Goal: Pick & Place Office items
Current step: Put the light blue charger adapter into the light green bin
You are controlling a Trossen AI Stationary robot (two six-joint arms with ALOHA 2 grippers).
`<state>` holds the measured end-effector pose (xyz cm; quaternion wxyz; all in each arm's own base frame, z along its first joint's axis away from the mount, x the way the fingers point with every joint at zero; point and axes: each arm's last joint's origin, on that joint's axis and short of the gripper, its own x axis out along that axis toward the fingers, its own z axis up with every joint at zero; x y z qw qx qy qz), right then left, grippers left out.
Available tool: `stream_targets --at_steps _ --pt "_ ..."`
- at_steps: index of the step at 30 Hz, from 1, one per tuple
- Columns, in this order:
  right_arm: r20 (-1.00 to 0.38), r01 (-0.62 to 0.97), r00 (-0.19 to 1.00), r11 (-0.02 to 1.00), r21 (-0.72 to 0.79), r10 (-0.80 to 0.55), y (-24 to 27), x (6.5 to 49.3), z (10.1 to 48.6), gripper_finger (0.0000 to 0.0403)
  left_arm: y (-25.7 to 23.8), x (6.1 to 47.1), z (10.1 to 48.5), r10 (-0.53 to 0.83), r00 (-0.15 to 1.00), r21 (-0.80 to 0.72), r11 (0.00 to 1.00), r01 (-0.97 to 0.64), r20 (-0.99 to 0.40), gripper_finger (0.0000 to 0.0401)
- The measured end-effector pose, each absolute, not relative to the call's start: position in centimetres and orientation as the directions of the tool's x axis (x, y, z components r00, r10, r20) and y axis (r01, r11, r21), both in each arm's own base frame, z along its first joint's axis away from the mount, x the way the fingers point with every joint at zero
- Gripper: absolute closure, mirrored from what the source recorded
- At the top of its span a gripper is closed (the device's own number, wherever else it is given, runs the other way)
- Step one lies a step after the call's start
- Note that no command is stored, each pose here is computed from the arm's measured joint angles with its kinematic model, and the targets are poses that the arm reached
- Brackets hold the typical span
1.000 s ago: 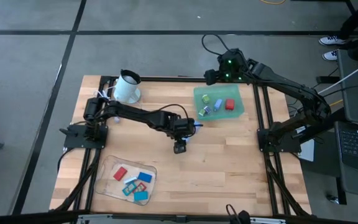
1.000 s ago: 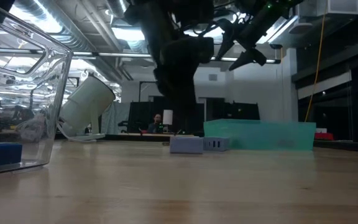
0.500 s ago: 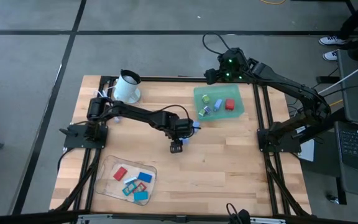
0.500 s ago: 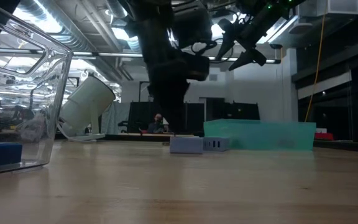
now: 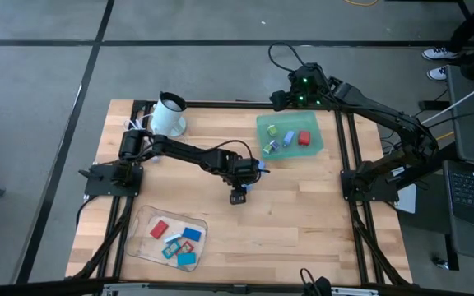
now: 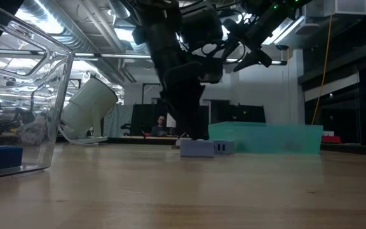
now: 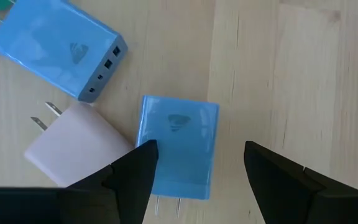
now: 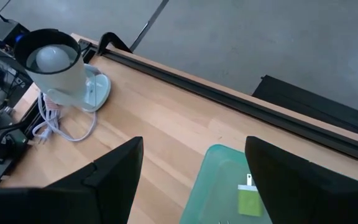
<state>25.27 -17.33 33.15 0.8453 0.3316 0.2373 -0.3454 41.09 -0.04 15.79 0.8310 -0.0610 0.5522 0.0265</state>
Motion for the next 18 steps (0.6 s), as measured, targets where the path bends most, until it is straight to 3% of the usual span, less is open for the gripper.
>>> stream_targets --at_steps 8,13,18 --pt "-0.63 0.741 0.65 0.536 0.404 -0.424 -17.3 25.3 33.1 0.0117 -0.3 41.3 17.1 -0.037 0.372 -0.097 0.985 -0.142 -0.928 0.0163" --pt "-0.629 0.741 0.651 0.534 0.406 -0.425 -17.3 25.3 33.2 0.0117 -0.6 42.4 20.1 0.007 0.436 -0.038 0.995 -0.093 -0.9 0.0163" --pt "-0.628 0.741 0.652 0.535 0.406 -0.425 -17.3 25.3 33.2 0.0117 0.0 42.2 19.7 0.048 0.411 -0.001 0.993 -0.12 -0.91 0.0163"
